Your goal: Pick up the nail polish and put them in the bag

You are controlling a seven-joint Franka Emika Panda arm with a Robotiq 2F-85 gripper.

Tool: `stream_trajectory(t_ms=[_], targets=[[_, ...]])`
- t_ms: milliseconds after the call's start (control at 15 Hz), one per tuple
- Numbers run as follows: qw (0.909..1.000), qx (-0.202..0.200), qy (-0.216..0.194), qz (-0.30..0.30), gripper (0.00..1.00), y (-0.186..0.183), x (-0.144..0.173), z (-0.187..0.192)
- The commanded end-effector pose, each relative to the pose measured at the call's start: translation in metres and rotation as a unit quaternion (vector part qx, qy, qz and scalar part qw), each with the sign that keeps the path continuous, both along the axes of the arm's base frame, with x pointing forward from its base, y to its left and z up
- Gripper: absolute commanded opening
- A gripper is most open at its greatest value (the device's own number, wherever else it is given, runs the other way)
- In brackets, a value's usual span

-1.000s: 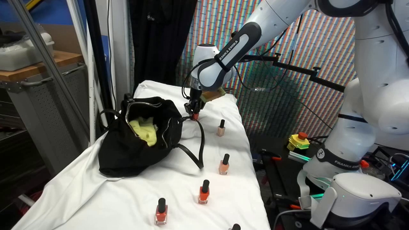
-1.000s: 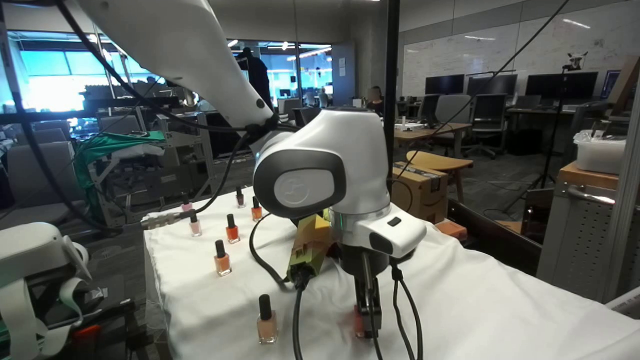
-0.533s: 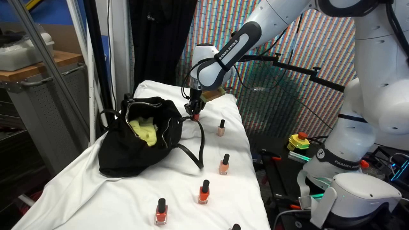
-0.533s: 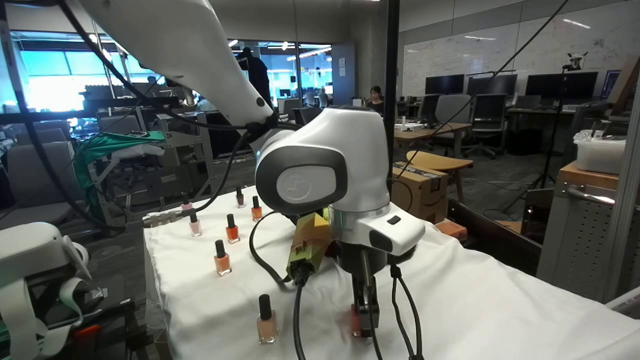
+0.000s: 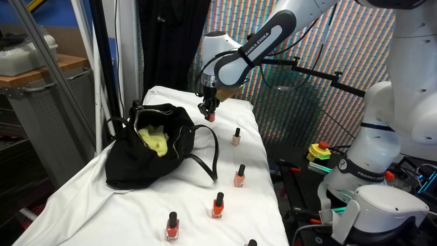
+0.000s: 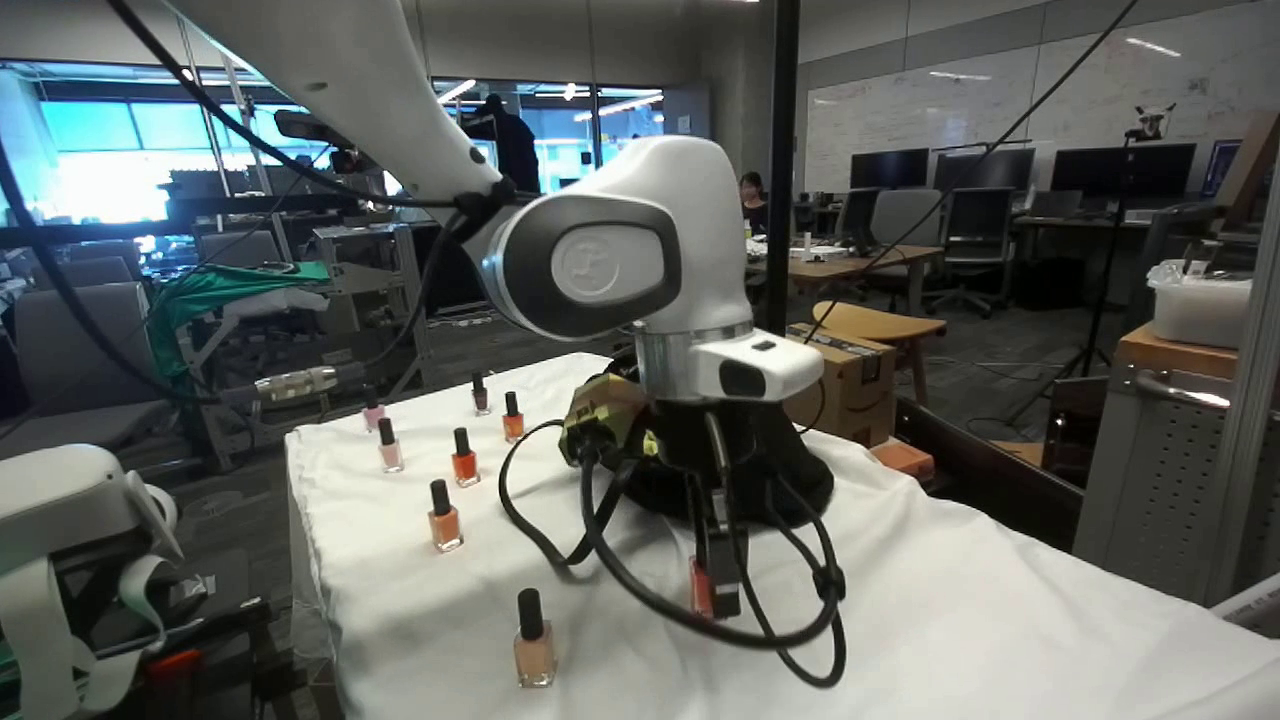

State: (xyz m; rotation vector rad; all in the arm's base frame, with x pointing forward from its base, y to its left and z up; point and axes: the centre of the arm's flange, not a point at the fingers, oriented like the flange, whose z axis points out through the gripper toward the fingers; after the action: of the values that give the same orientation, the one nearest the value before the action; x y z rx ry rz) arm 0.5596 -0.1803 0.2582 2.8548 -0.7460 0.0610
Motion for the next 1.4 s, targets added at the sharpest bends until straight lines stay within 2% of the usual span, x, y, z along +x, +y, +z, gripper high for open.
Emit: stream_trajectory(t_ms=[0, 267, 467, 733, 867, 1067, 1333], targets=[[0.9988, -0.04, -0.018, 0.02, 0.22, 0.037, -0.007, 0.051], [0.9935, -0.073, -0.053, 0.07, 0.21, 0.093, 0.012, 0.085], [0.9881, -0.084, -0.081, 0.101, 0.21, 0.142, 0.027, 0.096], [0.9828, -0.078, -0.11, 0.126, 0.21, 0.2, 0.047, 0.096], [0.9822, -0.074, -0.112, 0.132, 0.21, 0.221, 0.057, 0.093], [0.9813, -0.068, -0.122, 0.132, 0.21, 0.239, 0.071, 0.088], [0.9816, -0.068, -0.135, 0.116, 0.21, 0.244, 0.092, 0.076]])
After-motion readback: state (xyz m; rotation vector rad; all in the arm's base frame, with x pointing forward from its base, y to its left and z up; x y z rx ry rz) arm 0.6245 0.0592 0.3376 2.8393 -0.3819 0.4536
